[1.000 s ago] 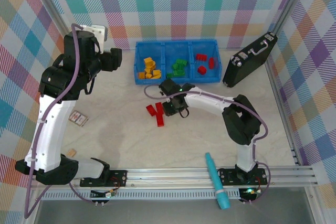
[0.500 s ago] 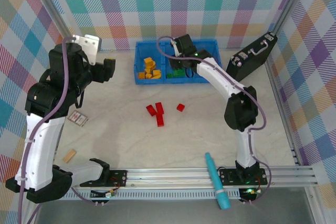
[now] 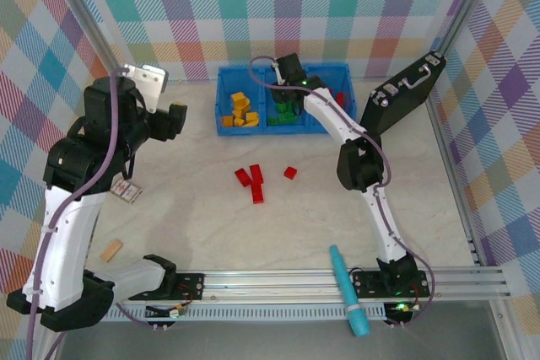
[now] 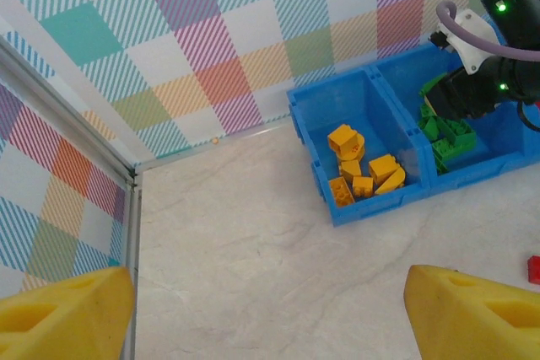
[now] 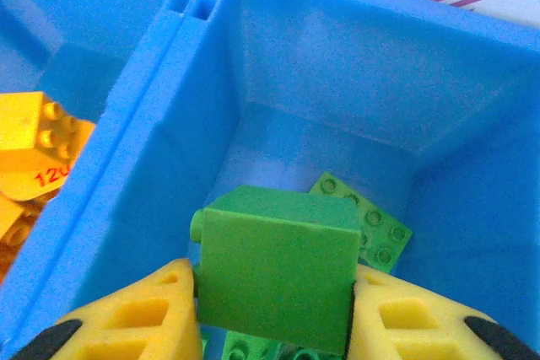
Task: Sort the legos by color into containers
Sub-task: Place the lego in the container, then pick up the lego from the center of the table, then place the lego in the container.
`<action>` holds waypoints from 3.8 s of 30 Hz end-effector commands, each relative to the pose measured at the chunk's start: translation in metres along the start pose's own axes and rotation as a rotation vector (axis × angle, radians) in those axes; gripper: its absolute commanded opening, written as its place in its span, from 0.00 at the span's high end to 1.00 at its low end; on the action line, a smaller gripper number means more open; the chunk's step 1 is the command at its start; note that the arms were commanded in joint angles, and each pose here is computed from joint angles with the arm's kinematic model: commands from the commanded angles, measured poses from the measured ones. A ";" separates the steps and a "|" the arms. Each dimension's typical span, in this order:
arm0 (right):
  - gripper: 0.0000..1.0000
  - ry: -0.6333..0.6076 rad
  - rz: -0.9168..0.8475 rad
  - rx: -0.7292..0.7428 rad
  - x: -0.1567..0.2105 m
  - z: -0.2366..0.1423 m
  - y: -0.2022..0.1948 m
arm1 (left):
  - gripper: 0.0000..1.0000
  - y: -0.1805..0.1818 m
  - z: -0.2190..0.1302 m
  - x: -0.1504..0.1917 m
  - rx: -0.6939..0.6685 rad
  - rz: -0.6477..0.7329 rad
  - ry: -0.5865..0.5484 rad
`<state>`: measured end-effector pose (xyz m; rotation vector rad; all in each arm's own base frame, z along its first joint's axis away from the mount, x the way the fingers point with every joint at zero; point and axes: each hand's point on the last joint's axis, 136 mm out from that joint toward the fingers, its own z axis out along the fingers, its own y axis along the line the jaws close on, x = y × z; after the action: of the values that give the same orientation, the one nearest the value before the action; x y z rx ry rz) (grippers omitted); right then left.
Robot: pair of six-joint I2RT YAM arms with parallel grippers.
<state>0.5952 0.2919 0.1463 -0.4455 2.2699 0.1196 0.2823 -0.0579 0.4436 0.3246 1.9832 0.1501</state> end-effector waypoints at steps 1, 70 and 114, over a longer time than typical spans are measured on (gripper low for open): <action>0.60 -0.059 -0.004 0.019 -0.014 0.012 -0.010 | 0.17 -0.001 0.007 -0.001 0.004 0.013 -0.004; 0.26 0.666 0.689 0.166 0.253 -0.123 0.074 | 0.00 -0.070 -0.017 0.030 0.222 0.198 -0.172; 0.76 0.394 0.423 0.214 0.135 -0.104 -0.054 | 0.00 -0.075 -0.003 0.027 0.175 0.289 -0.129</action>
<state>0.4328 0.1914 0.0848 0.2421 2.7964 0.0301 0.2568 -0.1217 0.3857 0.7283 1.8591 0.1194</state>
